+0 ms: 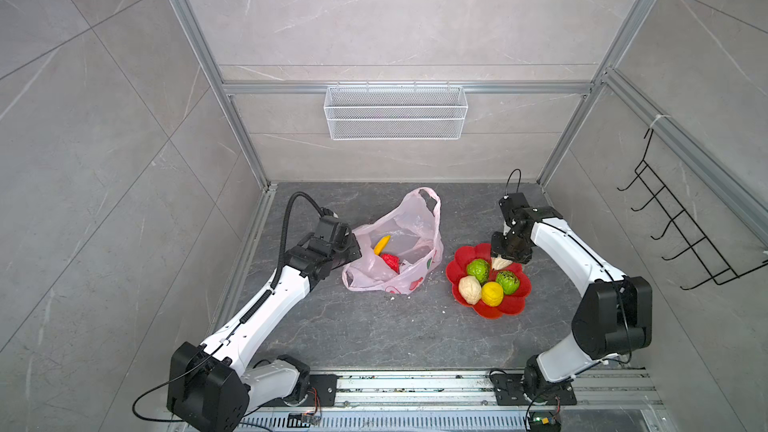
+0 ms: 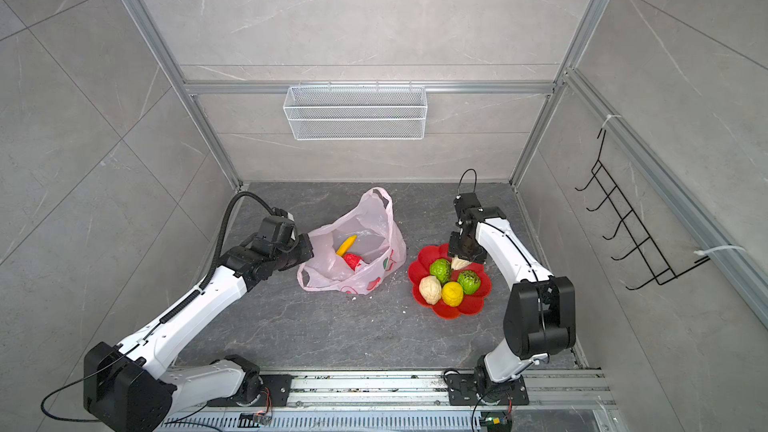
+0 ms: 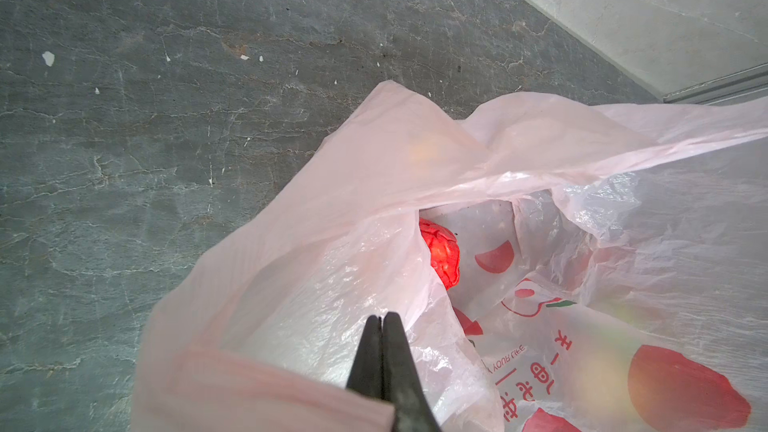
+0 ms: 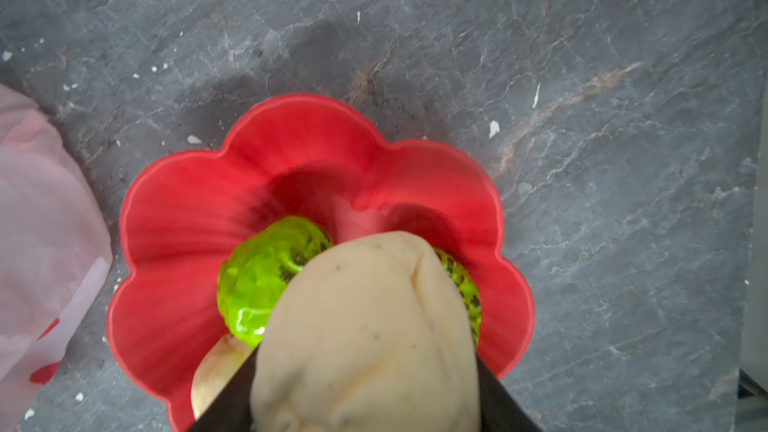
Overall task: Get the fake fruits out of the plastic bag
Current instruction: 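Carry the pale bun over the red plate and lower it in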
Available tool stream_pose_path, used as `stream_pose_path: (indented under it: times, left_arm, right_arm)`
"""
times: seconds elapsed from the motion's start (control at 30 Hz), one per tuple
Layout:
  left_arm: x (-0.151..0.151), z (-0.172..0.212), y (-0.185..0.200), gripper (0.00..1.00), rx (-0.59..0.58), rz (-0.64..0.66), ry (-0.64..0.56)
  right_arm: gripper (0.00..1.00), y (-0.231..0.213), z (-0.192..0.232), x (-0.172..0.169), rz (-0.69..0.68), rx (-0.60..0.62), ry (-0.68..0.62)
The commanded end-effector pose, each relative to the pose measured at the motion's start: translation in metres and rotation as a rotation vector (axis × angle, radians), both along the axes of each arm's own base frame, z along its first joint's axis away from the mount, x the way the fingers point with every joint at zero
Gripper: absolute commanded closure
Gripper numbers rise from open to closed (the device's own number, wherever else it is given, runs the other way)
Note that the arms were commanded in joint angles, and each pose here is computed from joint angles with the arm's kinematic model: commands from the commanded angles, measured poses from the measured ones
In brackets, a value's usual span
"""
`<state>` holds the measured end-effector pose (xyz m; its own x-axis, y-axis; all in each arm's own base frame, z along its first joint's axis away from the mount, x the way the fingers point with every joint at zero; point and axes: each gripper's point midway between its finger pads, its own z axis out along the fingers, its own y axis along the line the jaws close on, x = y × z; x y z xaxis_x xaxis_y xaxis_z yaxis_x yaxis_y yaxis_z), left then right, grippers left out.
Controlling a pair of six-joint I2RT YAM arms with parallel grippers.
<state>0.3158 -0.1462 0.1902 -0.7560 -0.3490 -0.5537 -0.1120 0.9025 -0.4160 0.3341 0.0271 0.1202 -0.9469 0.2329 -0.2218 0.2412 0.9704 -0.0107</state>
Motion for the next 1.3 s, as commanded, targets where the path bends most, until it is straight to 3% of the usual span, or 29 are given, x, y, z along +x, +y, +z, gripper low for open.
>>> stream_pose_path:
  times: [0.0, 0.9, 1.27]
  left_arm:
    - [-0.001, 0.010, 0.000, 1.00, -0.025, -0.005, -0.032]
    - [-0.006, 0.004, 0.002, 1.00, -0.021, 0.000, -0.018]
    - [-0.009, 0.004, 0.006, 1.00, -0.012, 0.009, -0.018]
  right_arm:
    - [0.63, -0.002, -0.002, 0.014, 0.014, -0.022, -0.011]
    - [0.60, -0.008, -0.049, 0.002, 0.004, -0.050, 0.105]
    - [0.54, -0.008, -0.062, 0.000, -0.003, -0.047, 0.134]
